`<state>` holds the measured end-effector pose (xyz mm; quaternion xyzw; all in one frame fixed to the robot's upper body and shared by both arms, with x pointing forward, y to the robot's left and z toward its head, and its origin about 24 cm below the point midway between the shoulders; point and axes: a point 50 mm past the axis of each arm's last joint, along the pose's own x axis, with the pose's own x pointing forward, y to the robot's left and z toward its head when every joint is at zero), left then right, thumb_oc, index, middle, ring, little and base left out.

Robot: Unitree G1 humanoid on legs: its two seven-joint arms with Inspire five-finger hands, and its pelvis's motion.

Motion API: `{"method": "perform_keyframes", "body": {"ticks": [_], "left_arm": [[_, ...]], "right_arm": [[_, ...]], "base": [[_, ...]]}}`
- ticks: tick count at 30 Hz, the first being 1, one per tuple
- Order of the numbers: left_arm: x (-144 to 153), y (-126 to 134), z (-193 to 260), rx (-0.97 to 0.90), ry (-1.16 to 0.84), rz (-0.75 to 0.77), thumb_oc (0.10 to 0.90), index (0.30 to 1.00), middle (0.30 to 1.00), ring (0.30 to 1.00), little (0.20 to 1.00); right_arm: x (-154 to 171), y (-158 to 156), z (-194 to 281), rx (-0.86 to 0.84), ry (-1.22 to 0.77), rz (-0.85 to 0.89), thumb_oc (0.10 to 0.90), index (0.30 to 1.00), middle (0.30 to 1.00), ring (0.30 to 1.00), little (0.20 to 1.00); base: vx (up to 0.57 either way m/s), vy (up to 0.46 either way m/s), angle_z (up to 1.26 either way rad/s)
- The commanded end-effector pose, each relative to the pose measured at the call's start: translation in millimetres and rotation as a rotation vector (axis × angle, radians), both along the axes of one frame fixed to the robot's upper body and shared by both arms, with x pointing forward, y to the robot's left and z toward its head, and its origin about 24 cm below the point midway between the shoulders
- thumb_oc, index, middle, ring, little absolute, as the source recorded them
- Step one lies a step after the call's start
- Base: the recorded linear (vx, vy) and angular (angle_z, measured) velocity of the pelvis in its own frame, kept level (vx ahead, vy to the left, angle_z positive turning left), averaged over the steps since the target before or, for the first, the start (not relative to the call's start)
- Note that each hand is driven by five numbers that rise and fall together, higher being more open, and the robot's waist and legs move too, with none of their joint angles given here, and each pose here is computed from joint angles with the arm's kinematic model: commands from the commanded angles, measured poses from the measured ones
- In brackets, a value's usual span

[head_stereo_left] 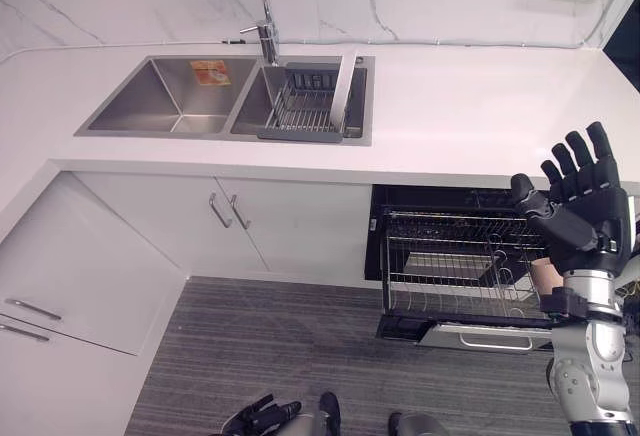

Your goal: Place the dishes in the dishwasher.

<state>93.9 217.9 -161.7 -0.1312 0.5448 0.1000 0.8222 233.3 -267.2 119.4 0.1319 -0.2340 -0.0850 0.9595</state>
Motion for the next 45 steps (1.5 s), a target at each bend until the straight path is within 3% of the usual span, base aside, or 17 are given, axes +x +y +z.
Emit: {"method": "perform_keyframes", "body": {"ticks": [1, 5, 11, 23, 31, 45], "left_arm": [[-51, 19, -5, 0.097, 0.18, -0.039, 0.8, 0.9, 0.9, 0.9, 0.9], [-31, 23, 0, 0.17, 0.08, 0.025, 0.8, 0.9, 0.9, 0.9, 0.9], [-27, 26, 4, 0.25, -0.016, 0.067, 0.8, 0.9, 0.9, 0.9, 0.9], [-24, 28, 4, 0.292, 0.012, -0.063, 0.8, 0.9, 0.9, 0.9, 0.9], [-36, 39, 4, 0.308, 0.059, 0.034, 0.8, 0.9, 0.9, 0.9, 0.9], [-39, 24, 0, 0.292, 0.08, -0.002, 0.8, 0.9, 0.9, 0.9, 0.9]], "right_arm": [[-1, 11, 66, -0.108, -0.337, 0.058, 0.8, 0.9, 0.9, 0.9, 0.9], [-1, 5, 71, -0.14, -0.34, 0.027, 0.8, 0.9, 0.9, 0.9, 0.9], [3, 5, 71, -0.173, -0.336, 0.027, 0.8, 0.9, 0.9, 0.9, 0.9], [-4, 3, 64, -0.11, -0.327, -0.023, 0.8, 0.9, 0.9, 0.9, 0.9], [5, 21, 65, -0.099, -0.329, 0.113, 0.8, 0.9, 0.9, 0.9, 0.9], [15, 33, 66, -0.159, -0.299, 0.231, 0.8, 0.9, 0.9, 0.9, 0.9]], "base": [[-0.08, -0.06, -1.08], [-0.05, -0.066, -0.11], [0.11, 0.308, 0.08], [0.23, 0.341, -0.3], [0.04, 0.116, -0.75], [0.06, -0.086, -0.17]]}}
